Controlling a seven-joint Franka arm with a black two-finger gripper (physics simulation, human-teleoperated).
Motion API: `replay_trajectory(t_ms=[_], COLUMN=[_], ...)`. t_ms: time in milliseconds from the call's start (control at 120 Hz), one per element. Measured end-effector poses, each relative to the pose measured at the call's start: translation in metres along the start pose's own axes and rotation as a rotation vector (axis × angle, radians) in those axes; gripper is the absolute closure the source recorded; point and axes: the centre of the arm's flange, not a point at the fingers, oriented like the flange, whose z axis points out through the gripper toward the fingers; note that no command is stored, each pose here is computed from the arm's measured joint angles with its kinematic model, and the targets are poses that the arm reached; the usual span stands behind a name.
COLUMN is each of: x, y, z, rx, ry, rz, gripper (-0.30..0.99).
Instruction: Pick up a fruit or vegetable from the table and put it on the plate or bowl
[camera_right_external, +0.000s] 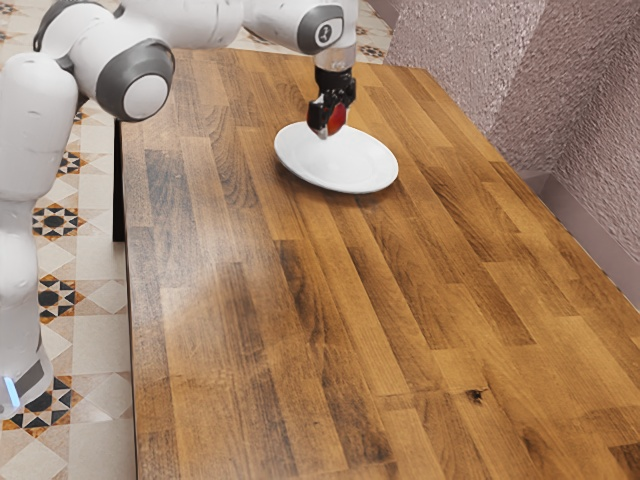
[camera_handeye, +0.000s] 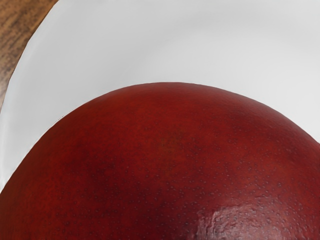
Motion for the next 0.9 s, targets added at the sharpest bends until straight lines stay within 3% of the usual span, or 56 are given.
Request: replay_trajectory(t_ms=[192, 300, 575, 725, 775, 833, 900], x=[-0.004, -0.008, -0.012, -0.038, -0.069, -0.155, -0.249], y=[0.023, 0.023, 0.022, -0.012, -0.043, -0.116, -0.218], z=[0.011, 0.008, 0.003, -0.065, -0.105, -0.16, -0.191], rx=[-0.013, -0.017, -0.02, -0.084, -0.108, -0.113, -0.071], ry=[-0.021, -0.052, -0.091, -0.132, -0.138, -0.143, -0.14], rz=[0.023, 0.029, 0.038, 0.1, 0.165, 0.322, 0.512], gripper=[0.31, 0.16, 0.03, 0.01, 0.01, 0.0, 0.0])
